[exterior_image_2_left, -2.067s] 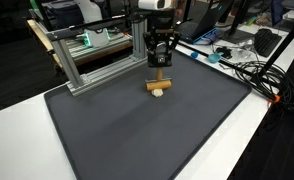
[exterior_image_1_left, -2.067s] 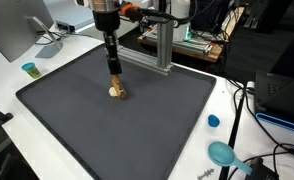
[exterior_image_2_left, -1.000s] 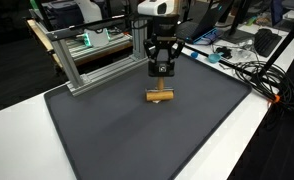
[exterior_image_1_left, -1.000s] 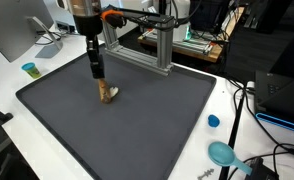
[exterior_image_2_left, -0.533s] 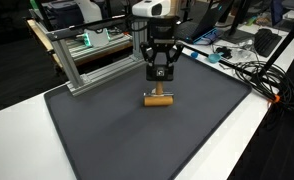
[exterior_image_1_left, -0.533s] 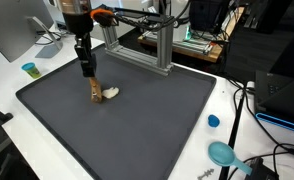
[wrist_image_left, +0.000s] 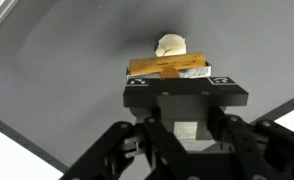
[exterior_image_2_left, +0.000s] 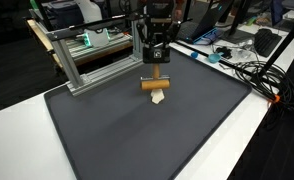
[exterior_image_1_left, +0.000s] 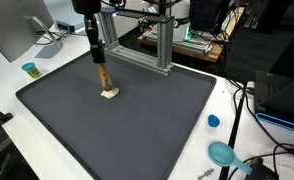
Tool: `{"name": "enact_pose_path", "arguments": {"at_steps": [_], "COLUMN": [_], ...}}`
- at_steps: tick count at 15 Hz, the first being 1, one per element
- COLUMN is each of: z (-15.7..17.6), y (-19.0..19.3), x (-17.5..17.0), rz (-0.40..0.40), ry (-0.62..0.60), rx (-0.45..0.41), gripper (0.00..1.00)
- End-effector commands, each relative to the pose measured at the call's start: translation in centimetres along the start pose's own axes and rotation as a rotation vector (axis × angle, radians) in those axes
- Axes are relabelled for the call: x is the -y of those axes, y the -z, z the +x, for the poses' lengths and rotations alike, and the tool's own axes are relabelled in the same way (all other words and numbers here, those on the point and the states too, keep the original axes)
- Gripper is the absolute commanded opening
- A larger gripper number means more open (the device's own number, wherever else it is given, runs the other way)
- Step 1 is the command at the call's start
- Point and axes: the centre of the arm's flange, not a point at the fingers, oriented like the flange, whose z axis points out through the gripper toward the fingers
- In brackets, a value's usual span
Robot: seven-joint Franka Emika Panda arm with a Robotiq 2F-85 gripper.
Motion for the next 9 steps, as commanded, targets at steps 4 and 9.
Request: {"name": "enact_pose_path", "arguments": {"at_steps": [4,9], "z": [-2.7,-1.2], "y": [-1.7,-2.2], "x": [0.9,0.0], "rz": [0.052,0.038], "ry": [0.005,-0.029], "rx": [0.033,0.022], "gripper": [0.22,0.22]}}
